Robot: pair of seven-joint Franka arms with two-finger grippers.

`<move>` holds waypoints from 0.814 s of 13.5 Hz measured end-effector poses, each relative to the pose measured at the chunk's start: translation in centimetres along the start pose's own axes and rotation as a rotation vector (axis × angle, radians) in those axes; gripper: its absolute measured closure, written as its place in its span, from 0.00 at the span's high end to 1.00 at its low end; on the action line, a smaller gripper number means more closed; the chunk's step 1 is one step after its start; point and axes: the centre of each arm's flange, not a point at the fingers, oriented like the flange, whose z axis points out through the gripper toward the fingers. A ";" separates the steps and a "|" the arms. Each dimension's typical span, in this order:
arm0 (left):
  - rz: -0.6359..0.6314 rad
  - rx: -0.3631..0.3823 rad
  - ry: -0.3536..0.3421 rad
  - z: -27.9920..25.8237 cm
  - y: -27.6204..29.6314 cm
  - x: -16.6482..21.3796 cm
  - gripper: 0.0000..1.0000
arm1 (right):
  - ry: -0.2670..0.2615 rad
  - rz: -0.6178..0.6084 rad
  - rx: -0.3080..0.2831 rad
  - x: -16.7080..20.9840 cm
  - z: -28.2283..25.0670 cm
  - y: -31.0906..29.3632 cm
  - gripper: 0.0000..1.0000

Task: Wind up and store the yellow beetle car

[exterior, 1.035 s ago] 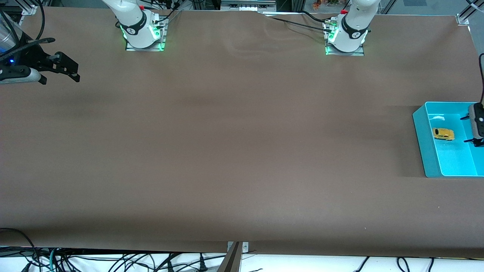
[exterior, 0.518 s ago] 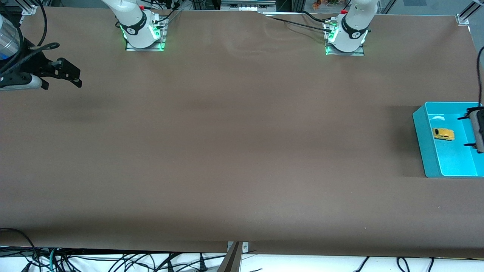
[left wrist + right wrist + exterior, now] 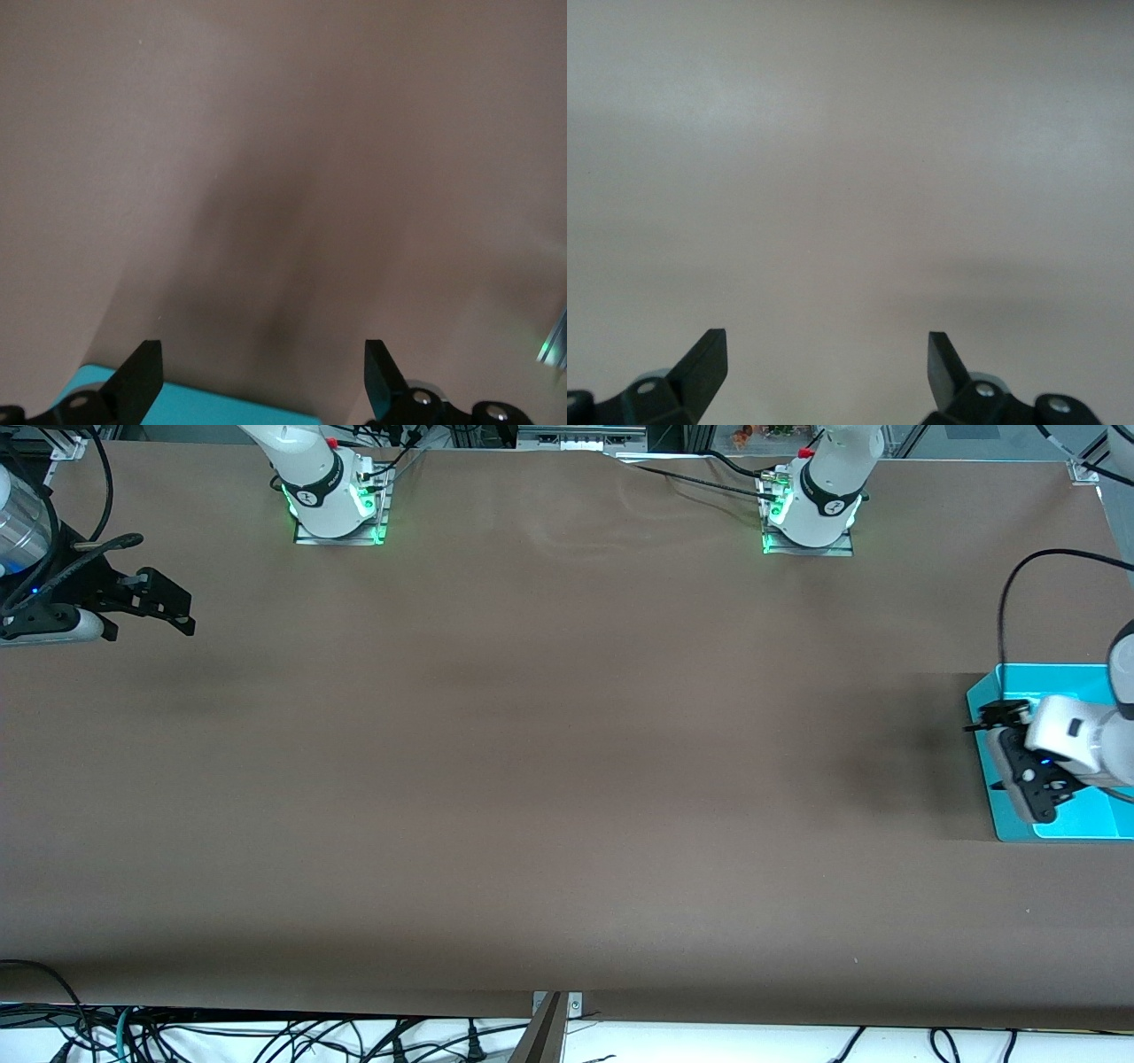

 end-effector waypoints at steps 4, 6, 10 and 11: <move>-0.138 -0.050 0.065 -2.0 2.8 3.8 1.00 | 0.004 -0.012 0.000 0.0 -0.2 0.0 1.00; -0.223 -0.037 0.069 -5.3 5.5 4.9 1.00 | 0.006 -0.016 0.000 0.0 -0.3 0.0 1.00; -0.367 0.056 0.070 -12.4 13.0 7.8 1.00 | 0.008 -0.018 0.000 0.0 -0.4 0.0 1.00; -0.382 0.058 0.089 -13.3 14.4 8.3 1.00 | 0.008 -0.018 0.000 0.0 -0.4 0.0 1.00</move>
